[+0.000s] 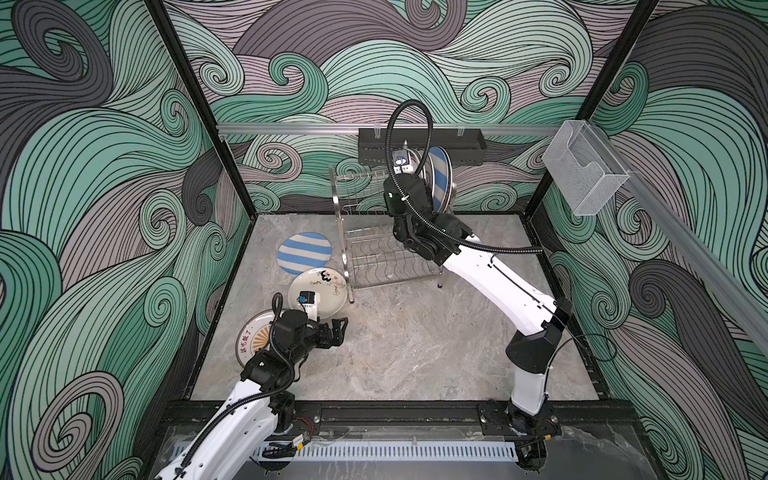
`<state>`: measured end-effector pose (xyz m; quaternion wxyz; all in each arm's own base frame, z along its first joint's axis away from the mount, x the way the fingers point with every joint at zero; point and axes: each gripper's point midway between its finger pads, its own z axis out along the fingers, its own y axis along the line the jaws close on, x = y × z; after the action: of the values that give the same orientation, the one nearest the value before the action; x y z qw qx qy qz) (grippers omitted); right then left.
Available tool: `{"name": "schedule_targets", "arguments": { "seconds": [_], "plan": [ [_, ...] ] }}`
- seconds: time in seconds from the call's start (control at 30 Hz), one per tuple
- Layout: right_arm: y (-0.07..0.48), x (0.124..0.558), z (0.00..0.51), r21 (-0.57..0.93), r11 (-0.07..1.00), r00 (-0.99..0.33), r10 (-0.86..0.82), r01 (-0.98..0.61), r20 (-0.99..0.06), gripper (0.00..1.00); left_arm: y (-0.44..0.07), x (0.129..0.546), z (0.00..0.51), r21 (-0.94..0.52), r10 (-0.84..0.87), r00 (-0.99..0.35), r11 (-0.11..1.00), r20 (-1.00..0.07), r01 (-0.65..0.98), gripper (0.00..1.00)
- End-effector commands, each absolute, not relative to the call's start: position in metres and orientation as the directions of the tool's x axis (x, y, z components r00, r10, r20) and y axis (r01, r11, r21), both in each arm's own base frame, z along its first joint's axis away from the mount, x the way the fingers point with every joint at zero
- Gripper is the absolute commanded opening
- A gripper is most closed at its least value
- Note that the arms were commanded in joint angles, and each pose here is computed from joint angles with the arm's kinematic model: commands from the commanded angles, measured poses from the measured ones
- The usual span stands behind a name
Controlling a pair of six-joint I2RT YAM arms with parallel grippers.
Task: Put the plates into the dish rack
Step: 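Lower the green-rimmed plate into the rack slot beside the other plates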
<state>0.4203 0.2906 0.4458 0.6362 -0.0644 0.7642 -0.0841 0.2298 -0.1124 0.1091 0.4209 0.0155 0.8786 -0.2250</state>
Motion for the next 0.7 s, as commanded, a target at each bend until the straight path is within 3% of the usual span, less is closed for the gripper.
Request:
{"name": "schedule_targets", "arguments": {
  "seconds": [0.0,0.67],
  "plan": [
    [0.29,0.41,0.454,-0.156,0.986,-0.2,-0.164,-0.054,-0.966,0.41,-0.113,0.232,0.112,-0.379,-0.156,-0.635,0.896,-0.757,0.231,0.99],
    [0.278,0.404,0.458,-0.035,0.975,-0.316,-0.105,-0.219,-0.943,0.54,-0.114,0.233,0.111,-0.38,-0.152,-0.641,0.895,-0.753,0.233,0.99]
  ]
}}
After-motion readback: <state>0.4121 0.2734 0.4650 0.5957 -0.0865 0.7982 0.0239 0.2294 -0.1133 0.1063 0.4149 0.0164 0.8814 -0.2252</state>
